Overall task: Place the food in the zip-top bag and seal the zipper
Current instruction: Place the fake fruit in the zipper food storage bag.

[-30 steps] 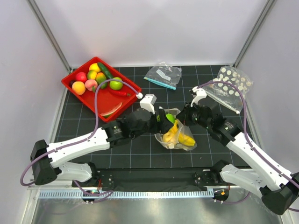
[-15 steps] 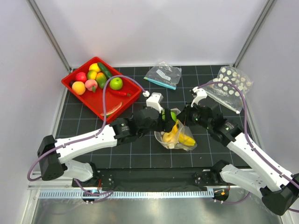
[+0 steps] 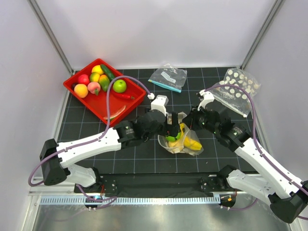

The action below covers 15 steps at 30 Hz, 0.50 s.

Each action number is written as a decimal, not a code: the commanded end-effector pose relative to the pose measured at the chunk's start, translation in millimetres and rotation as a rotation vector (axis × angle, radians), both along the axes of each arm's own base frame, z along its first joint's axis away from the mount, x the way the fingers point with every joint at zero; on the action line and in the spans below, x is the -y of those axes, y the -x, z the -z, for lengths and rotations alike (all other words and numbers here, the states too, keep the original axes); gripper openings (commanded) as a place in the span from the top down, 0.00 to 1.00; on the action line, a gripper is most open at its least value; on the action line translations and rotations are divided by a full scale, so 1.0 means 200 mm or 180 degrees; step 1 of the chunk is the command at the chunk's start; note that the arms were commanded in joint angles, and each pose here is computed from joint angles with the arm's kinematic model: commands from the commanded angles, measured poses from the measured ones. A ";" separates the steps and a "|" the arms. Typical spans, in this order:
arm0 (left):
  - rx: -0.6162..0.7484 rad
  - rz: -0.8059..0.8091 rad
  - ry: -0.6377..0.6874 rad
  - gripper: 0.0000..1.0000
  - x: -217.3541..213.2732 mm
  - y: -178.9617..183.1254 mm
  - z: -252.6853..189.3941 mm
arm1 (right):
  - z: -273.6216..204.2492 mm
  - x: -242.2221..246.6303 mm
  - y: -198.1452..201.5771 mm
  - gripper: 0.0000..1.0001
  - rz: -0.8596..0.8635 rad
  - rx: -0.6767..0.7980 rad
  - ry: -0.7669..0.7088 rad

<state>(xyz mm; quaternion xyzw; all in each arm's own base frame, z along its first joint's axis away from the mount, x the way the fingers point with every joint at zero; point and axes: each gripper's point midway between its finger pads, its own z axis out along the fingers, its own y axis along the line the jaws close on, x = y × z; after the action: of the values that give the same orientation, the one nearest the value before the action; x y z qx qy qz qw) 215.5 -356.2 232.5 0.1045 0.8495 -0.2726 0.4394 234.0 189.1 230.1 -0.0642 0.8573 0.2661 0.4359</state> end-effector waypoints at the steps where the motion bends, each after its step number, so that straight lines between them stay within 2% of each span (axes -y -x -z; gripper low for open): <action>1: 0.0179 -0.0011 0.0039 0.00 -0.03 0.01 -0.15 | -0.11 0.00 0.00 0.98 0.0013 0.0166 -0.0105; 6: 0.0243 -0.0057 -0.0240 0.00 -0.10 0.02 -0.12 | -0.11 0.01 0.01 0.97 0.0017 0.0146 -0.0091; 15: 0.0584 -0.0298 -0.0829 0.01 -0.16 -0.13 -0.12 | -0.12 0.02 0.01 0.97 0.0015 0.0129 -0.0073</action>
<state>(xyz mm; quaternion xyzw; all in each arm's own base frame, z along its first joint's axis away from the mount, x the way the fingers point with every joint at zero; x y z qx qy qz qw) 221.9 -330.8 239.9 0.1460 0.8492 -0.1740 0.4767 228.6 185.3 227.5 -0.0648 0.8642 0.2601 0.4259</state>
